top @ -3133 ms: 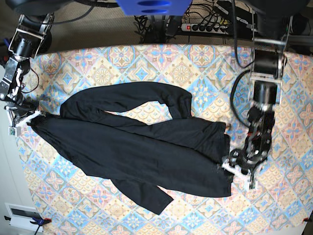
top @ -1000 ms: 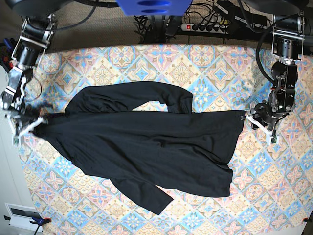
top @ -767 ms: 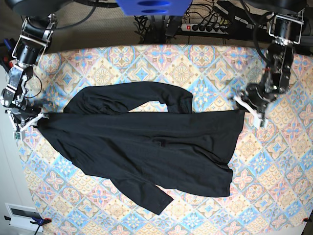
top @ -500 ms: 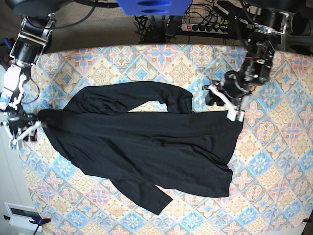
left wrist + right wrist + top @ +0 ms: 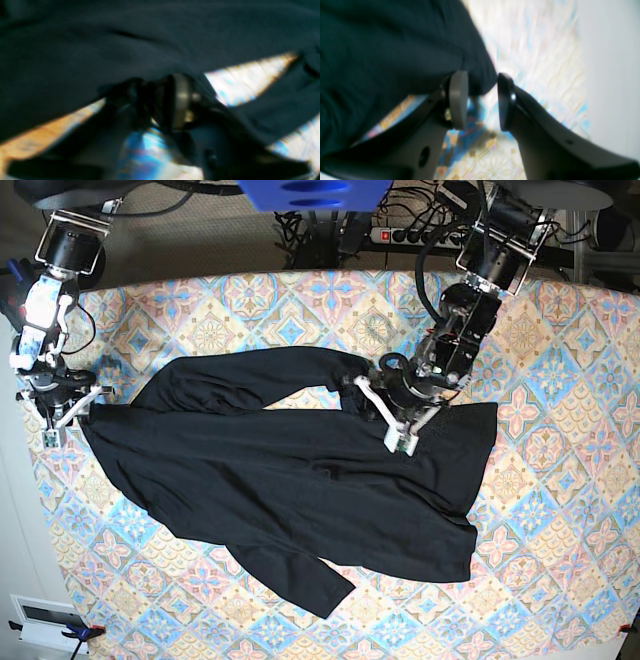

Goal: Layout the t-shirt on the table in an organized manner, then fold the t-shirt properly
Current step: 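Move the left gripper to the sleeve end and grasp it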

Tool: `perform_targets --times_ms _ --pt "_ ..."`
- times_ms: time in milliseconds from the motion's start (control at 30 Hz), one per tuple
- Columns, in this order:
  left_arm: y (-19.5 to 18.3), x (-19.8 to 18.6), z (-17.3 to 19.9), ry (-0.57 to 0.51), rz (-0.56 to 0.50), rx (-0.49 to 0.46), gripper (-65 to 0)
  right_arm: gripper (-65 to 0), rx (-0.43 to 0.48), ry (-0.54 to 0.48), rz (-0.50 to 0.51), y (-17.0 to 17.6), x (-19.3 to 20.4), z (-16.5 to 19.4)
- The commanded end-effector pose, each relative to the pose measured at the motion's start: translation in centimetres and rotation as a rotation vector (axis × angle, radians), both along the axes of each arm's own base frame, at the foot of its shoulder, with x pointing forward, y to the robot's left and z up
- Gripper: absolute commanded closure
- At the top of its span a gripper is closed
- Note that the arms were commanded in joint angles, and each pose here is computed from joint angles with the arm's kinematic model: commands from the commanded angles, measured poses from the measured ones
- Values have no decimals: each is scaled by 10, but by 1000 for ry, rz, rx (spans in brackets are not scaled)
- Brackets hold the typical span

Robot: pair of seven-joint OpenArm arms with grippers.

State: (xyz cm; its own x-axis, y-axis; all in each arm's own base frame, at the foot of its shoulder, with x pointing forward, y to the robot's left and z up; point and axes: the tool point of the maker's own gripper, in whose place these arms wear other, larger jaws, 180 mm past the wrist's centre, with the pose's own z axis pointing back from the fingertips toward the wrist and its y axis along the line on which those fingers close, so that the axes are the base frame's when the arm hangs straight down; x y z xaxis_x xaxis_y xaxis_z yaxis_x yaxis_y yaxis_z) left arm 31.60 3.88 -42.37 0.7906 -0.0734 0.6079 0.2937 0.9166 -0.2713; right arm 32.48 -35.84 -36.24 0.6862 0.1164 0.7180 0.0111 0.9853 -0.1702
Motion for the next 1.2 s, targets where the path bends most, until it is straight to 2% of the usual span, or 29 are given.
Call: perform_targets --times_ms 0,33,233,300,433,567,700,900,1033,1167 --pt "-4 -2 9 -11 -29 -13 -52 -193 -22 -105 12 -7 18 32" --pt "-5 -3 14 -21 -44 -14 0 -193 -23 -94 13 -6 14 28" --pt "30 -29 33 -76 -89 46 0 -193 -20 -15 22 -3 -11 2" --pt "48 -37 41 -76 -54 35 0 -193 -13 -3 24 -2 -16 -2" --pt "95 -43 61 -70 73 -14 0 -193 99 -7 23 15 -26 -13" --pt "123 -50 77 -60 157 -75 0 -193 185 5 83 47 -25 -24" --pt "140 -63 81 -31 197 -101 0 -196 249 16 132 73 -24 -30" --pt "156 -74 80 -20 239 -85 0 -197 271 73 128 81 -30 -40" --pt "156 -74 81 -22 240 -83 0 -200 266 64 61 58 -32 -33" --pt "156 -73 81 -23 240 -84 0 -241 281 56 27 54 -36 -34"
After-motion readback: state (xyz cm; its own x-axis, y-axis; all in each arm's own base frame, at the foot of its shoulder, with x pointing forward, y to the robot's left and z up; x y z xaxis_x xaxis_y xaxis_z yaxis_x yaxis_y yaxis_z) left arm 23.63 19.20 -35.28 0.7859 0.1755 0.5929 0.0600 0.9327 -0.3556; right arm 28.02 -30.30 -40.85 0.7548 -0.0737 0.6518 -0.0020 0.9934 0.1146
